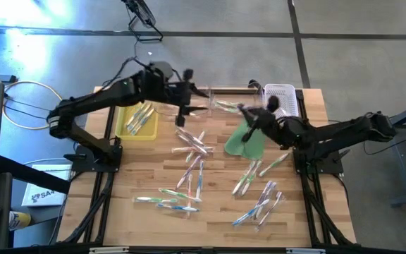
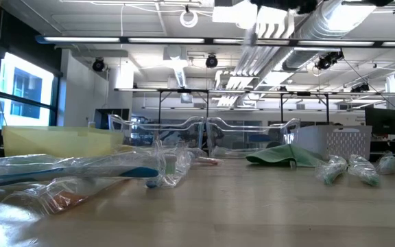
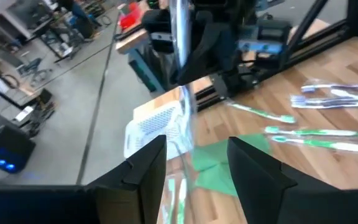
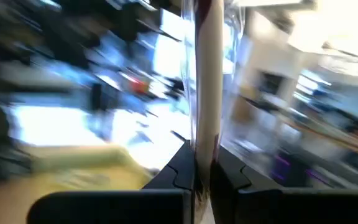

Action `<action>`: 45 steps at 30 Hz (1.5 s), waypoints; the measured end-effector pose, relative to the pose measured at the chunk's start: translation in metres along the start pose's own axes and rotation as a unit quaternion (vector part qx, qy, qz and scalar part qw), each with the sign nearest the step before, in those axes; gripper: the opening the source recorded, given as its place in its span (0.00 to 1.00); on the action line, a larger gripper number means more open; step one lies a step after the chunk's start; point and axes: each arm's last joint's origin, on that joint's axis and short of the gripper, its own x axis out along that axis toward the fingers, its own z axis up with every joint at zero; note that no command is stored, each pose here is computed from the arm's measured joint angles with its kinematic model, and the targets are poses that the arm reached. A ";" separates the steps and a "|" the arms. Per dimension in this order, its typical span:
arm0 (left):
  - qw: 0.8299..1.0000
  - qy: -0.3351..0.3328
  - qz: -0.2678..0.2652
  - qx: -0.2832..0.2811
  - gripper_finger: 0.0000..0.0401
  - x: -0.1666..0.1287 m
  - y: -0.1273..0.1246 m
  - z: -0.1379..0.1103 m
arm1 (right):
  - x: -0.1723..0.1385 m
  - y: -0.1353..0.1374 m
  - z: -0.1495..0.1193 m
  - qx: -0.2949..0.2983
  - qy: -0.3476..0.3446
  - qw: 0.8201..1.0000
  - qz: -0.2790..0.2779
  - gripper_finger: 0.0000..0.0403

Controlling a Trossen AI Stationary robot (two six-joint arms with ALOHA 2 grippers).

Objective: Pick & Place Toothbrushes
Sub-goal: Put the purple toothbrush into the white bin

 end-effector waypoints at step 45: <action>0.990 0.139 0.007 0.019 0.05 -0.041 -0.013 -0.010 | 0.023 -0.112 -0.120 0.120 0.367 0.850 -0.358 0.03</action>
